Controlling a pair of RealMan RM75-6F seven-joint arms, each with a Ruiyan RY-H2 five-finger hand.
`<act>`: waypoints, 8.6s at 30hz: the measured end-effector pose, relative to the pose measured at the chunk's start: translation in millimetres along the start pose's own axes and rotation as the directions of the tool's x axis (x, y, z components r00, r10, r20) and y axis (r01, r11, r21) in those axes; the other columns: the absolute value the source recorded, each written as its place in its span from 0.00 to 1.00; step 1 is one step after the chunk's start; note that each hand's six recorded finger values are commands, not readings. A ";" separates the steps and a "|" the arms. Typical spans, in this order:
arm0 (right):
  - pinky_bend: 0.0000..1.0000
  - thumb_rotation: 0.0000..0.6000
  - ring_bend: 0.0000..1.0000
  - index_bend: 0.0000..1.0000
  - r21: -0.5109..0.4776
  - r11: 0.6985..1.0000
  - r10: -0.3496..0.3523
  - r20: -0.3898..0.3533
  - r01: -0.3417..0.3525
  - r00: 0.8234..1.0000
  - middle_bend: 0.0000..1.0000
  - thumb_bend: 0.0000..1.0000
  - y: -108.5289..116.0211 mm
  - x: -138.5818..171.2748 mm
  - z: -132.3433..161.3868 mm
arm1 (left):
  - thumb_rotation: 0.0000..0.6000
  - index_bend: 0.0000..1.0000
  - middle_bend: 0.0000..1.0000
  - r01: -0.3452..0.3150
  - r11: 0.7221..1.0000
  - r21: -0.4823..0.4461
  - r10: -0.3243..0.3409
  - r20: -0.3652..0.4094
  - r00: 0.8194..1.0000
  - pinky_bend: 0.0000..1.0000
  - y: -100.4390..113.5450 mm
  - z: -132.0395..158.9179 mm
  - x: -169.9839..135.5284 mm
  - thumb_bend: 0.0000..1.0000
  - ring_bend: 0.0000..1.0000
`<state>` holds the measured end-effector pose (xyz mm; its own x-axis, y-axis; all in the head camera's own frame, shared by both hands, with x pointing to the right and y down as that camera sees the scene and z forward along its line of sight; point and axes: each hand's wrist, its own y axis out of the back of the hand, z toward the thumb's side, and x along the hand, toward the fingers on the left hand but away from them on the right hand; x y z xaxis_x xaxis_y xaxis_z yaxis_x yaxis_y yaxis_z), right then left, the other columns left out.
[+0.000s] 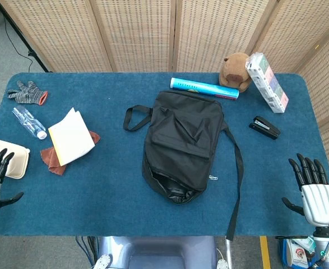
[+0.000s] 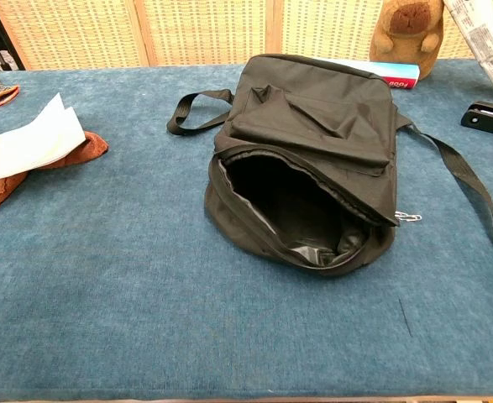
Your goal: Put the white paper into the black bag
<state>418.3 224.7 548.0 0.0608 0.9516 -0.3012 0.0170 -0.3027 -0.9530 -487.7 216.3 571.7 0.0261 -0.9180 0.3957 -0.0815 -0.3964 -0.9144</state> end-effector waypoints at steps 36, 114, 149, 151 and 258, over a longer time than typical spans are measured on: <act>0.00 1.00 0.00 0.00 -0.030 0.999 0.012 0.005 -0.012 1.000 0.00 0.00 0.3 -3.3 -3.0 | 1.00 0.00 0.00 0.083 0.996 0.026 -0.084 0.060 0.995 0.00 -98.9 86.4 105.9 0.00 0.00; 0.00 1.00 0.00 0.00 -0.305 0.895 0.228 -0.312 -0.325 0.922 0.00 0.00 -15.7 -73.1 117.4 | 1.00 0.80 0.59 -0.406 0.914 0.032 0.377 0.308 0.873 0.70 -37.3 124.0 171.1 0.57 0.60; 0.00 1.00 0.00 0.00 -0.467 0.766 0.319 -0.319 -0.441 0.892 0.00 0.00 -99.9 -102.7 258.8 | 1.00 0.80 0.59 -0.604 0.797 -0.015 0.537 0.478 0.695 0.70 46.4 188.4 182.9 0.57 0.60; 0.00 1.00 0.00 0.00 -0.477 0.758 0.331 -0.307 -0.446 0.892 0.00 0.00 -104.7 -104.5 259.5 | 1.00 0.80 0.59 -0.610 0.792 -0.016 0.540 0.484 0.689 0.70 50.9 190.3 181.8 0.56 0.60; 0.43 1.00 0.64 0.60 -0.354 0.877 0.228 -0.289 -0.325 0.930 0.61 0.84 -7.3 -182.1 224.4 | 1.00 0.80 0.59 -0.414 0.910 0.003 0.139 0.939 0.313 0.70 -119.1 422.6 107.5 0.55 0.60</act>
<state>183.2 65.4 602.1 0.3488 0.8004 -0.4876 0.3487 -0.5937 -0.7252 -54.2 161.2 687.1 0.9327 -0.3508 -0.0832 -0.0817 0.0192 -0.9965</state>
